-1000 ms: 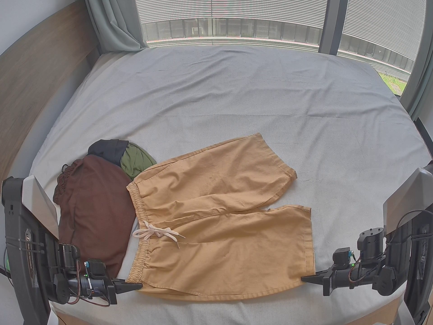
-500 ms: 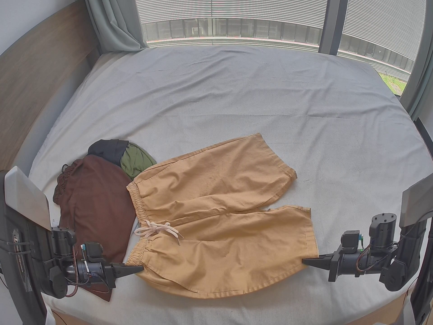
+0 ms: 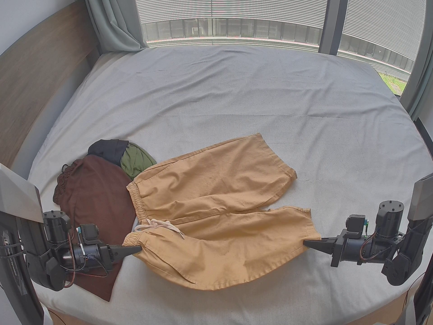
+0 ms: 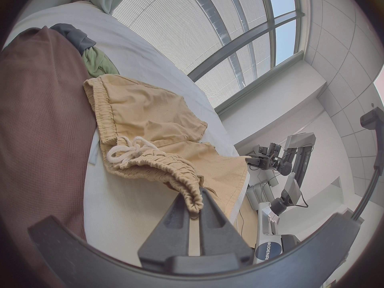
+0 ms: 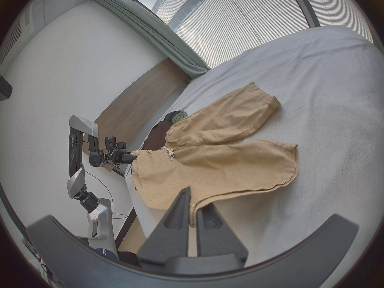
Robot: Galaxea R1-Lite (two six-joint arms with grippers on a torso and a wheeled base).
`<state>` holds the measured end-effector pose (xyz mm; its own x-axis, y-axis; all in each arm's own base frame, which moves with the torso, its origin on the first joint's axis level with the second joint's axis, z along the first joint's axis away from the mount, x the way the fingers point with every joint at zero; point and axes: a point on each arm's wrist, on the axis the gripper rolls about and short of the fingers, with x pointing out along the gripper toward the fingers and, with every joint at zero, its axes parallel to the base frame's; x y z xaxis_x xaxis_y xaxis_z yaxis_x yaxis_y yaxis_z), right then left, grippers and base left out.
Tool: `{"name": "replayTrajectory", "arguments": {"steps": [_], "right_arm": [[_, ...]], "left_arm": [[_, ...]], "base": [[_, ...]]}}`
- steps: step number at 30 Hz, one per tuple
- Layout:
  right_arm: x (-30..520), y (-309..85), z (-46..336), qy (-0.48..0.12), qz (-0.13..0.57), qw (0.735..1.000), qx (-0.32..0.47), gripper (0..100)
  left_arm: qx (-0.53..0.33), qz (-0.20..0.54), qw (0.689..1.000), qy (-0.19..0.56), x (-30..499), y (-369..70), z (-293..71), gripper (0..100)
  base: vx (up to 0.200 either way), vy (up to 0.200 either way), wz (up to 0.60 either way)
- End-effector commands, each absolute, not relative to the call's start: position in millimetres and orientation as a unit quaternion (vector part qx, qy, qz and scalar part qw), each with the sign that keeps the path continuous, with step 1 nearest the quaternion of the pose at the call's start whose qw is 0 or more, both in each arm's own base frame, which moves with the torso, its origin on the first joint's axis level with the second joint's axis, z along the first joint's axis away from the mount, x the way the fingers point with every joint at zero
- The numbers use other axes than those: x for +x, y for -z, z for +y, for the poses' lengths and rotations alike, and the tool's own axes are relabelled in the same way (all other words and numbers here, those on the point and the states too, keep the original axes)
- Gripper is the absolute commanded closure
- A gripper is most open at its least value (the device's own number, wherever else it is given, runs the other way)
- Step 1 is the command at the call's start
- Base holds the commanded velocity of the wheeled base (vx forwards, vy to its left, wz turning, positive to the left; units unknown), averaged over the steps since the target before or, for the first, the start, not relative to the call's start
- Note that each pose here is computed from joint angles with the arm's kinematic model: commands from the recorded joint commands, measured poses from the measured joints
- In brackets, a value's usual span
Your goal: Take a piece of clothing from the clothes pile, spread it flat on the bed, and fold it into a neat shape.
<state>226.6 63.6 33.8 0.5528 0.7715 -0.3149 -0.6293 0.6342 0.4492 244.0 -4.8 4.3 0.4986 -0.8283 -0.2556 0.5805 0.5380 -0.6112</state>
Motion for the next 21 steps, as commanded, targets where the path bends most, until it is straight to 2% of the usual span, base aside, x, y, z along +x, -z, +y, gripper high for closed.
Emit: {"name": "replayTrajectory", "arguments": {"steps": [1, 16, 21], "right_arm": [[230, -41, 63, -0.404, 0.228, 0.874, 0.141, 100], [237, -57, 64, -0.403, 0.200, 0.878, 0.162, 100], [241, -59, 64, -0.402, 0.192, 0.881, 0.161, 100]], "left_arm": [[-0.223, 0.256, 0.839, 0.425, 247, -11, -5, 100], [-0.224, 0.243, 0.845, 0.421, 256, -14, -3, 100], [-0.213, 0.227, 0.859, 0.406, 265, -18, -1, 100]], "base": [[0.000, 0.000, 0.00], [0.000, 0.000, 0.00], [0.000, 0.000, 0.00]]}}
